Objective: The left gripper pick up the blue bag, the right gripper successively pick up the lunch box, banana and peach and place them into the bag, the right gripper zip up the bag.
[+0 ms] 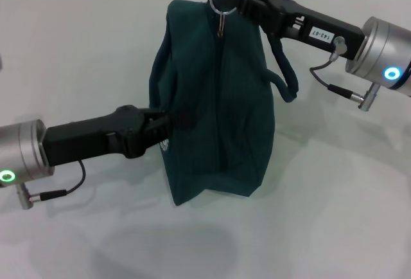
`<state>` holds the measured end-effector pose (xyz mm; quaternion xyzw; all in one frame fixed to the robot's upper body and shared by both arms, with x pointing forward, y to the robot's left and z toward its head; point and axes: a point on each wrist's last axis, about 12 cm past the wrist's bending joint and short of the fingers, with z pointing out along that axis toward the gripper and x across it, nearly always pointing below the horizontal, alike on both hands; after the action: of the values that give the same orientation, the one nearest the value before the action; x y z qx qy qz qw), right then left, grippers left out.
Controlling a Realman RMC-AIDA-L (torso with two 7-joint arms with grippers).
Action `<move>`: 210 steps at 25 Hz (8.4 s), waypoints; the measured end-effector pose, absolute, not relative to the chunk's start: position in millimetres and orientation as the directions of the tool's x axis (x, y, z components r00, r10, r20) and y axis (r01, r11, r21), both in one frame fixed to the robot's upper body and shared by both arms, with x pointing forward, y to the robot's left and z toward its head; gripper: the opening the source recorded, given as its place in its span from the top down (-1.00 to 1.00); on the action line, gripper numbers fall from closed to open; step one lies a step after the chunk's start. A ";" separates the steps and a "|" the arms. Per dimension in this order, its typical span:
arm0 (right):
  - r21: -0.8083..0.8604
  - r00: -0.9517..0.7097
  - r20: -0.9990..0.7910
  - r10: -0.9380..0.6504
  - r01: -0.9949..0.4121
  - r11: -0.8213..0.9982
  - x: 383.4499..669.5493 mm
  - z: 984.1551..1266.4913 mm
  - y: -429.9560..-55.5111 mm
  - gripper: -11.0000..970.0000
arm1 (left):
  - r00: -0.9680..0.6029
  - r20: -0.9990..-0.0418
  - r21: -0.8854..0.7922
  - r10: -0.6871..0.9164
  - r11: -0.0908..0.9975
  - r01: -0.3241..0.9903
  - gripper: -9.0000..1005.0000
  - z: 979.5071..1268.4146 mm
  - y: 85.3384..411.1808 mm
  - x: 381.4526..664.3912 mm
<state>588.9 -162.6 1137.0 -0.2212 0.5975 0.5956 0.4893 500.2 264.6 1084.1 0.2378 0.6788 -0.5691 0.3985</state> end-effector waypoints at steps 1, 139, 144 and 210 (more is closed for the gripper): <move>0.498 -0.424 -0.847 0.321 -0.845 0.195 589.2 1136.8 -162.8 0.96 | -0.570 -0.812 -0.583 -0.128 0.237 0.777 0.87 1084.0 264.2 500.0; 0.689 -0.470 -0.702 0.536 -0.638 0.343 583.2 1103.5 -223.3 0.89 | -0.585 -0.805 -0.586 -0.100 0.288 0.758 0.71 1138.6 214.0 592.8; 0.725 -0.485 -0.664 0.569 -0.604 0.330 582.1 1100.6 -228.1 0.87 | -0.555 -0.828 -0.555 -0.076 0.253 0.793 0.72 1138.3 210.3 586.8; 0.772 -0.433 -0.621 0.653 -0.480 0.416 564.0 1078.7 -275.5 -0.82 | -0.544 -0.818 -0.572 -0.188 0.362 0.736 0.71 1128.7 199.4 607.0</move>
<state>564.0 -275.5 1078.7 0.0657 0.6551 0.5363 0.5281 607.0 199.4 1128.7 0.1954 0.7008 -0.5297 0.4359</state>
